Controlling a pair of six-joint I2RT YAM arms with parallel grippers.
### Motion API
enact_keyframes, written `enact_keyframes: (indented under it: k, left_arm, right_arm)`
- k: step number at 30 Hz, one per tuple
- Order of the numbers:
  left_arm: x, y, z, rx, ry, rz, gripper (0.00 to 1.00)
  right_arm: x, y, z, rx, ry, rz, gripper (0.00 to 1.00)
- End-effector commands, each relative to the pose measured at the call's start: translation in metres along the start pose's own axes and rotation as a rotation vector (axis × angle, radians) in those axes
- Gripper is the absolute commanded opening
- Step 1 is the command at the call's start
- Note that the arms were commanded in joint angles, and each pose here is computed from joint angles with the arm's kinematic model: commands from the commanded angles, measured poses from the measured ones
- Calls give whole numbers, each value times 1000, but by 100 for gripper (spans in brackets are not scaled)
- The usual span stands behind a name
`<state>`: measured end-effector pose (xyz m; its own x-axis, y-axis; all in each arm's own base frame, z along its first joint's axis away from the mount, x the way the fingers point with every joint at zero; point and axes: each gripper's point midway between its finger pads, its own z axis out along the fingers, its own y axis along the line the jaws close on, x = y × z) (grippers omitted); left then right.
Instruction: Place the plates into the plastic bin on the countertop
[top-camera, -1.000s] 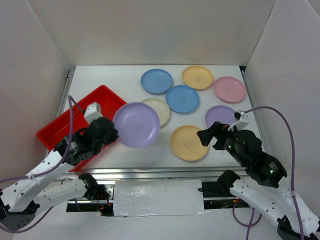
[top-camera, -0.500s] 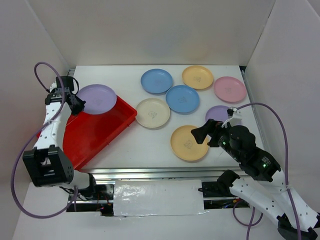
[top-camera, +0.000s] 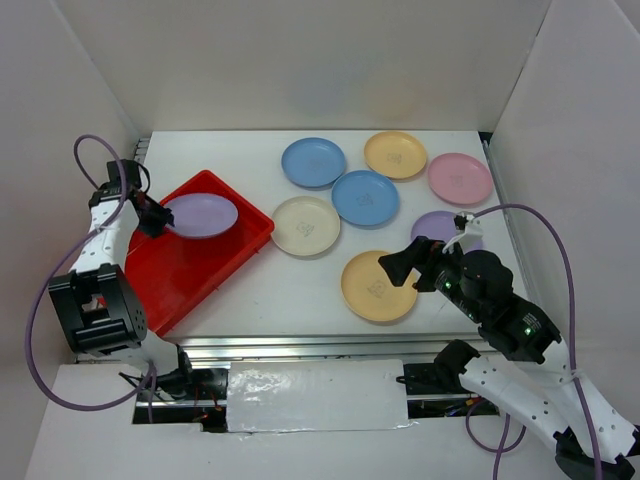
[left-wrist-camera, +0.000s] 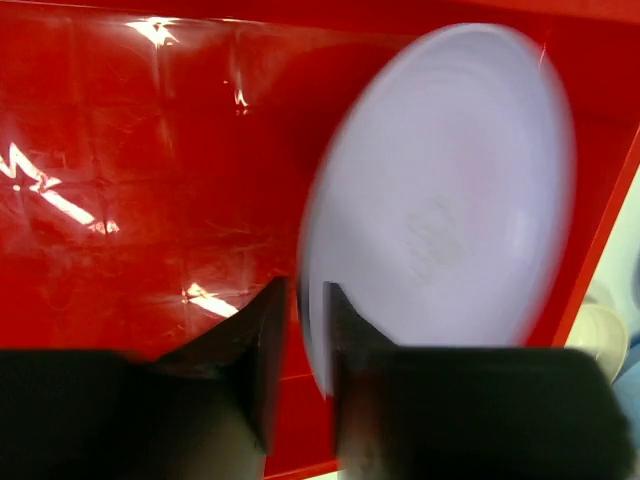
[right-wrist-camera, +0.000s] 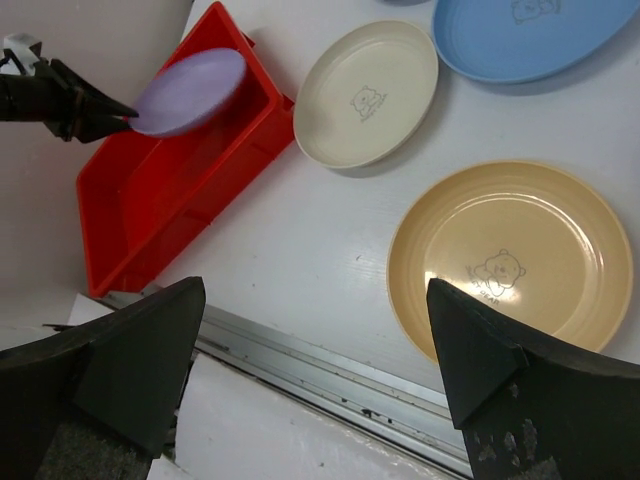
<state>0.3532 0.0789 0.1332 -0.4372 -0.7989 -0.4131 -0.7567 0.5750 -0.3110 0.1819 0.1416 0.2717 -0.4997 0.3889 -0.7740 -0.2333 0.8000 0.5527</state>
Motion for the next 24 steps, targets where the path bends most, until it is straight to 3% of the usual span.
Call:
enact_keyframes:
  k: [1,6,10,13,14,17,20,24]
  left_arm:
    - [-2,-11,-2,42,-8,16,47]
    - [-16,-4,-39,-3,-116,14,79]
    - [-8,-31,-91,107,-230,112,85]
    - [55,-88,-117,315,-192,323,93]
    - [98,-109,-127,388,-150,432,94]
    - [184,-138,-139,491,-80,581,99]
    - [255,-151,-135,510,10,692,99]
    - [311,-177,-131,504,34,762,99]
  right_arm:
    - [-7,11,4,-44,-26,12,100]
    - [-12,12,-2,-44,-38,11,100]
    - [-15,9,-5,-29,-50,11,100]
    - [-18,6,-8,-9,-65,23,100]
    - [-20,3,-9,5,-77,30,100]
    - [-26,-5,-13,55,-99,58,100]
    - [-31,-14,-19,116,-117,88,100]
    - [-34,-19,-28,141,-128,91,100]
